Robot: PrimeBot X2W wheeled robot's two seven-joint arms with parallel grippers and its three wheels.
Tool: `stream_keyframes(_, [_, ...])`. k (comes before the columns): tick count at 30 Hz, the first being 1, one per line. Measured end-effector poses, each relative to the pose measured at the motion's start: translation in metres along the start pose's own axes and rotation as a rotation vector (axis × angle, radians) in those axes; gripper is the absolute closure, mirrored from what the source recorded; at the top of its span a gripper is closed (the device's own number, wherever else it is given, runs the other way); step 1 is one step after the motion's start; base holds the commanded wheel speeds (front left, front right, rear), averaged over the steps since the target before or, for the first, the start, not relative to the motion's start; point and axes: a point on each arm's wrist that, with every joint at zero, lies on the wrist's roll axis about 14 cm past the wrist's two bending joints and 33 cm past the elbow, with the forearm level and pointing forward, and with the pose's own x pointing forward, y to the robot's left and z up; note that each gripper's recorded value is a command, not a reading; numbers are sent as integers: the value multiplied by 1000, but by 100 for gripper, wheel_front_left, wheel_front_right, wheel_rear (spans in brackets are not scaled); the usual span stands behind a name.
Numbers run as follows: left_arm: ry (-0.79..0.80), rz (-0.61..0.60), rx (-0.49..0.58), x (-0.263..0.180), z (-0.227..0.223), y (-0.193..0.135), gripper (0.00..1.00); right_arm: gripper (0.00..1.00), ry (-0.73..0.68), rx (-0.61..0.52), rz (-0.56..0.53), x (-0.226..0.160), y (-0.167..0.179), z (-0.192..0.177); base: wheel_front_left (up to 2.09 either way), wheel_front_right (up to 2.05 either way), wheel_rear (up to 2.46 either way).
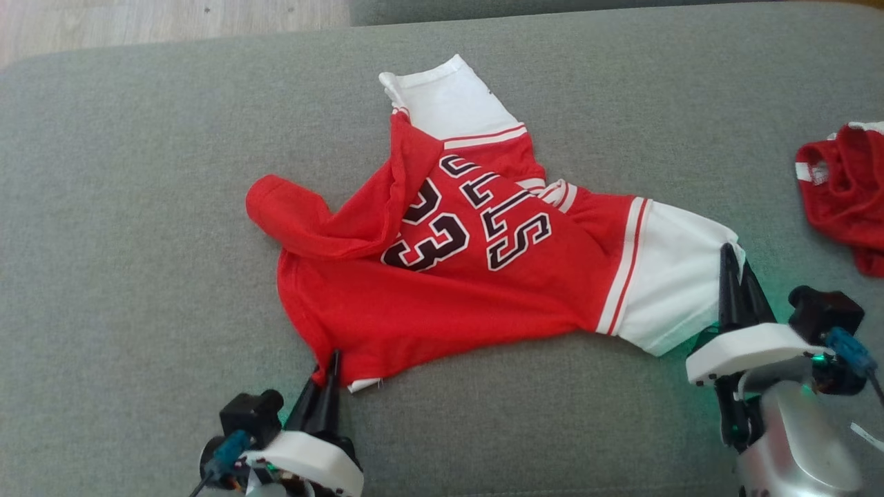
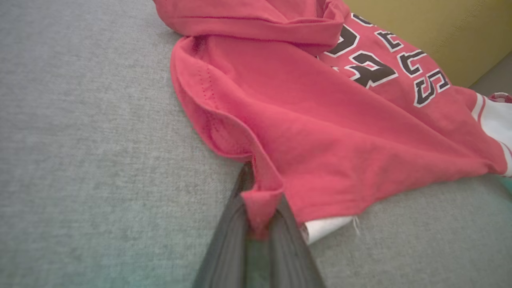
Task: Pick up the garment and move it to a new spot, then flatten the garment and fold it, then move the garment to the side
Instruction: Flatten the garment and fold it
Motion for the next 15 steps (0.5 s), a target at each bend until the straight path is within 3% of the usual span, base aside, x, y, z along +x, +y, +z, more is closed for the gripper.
stream_keyframes(5, [-76, 26, -15, 0, 24, 7, 100, 100, -62, 56, 20, 2, 9, 19, 0, 0, 0])
stream_keyframes(8, [-219, 48, 0, -2, 70, 14, 100, 100, -129, 118, 39, 1, 17, 41, 0, 0, 0])
stream_keyframes(15, [-545, 37, 158, -22, 191, 13, 100, 100, -336, 227, 127, -1, 43, 118, 0, 0, 0])
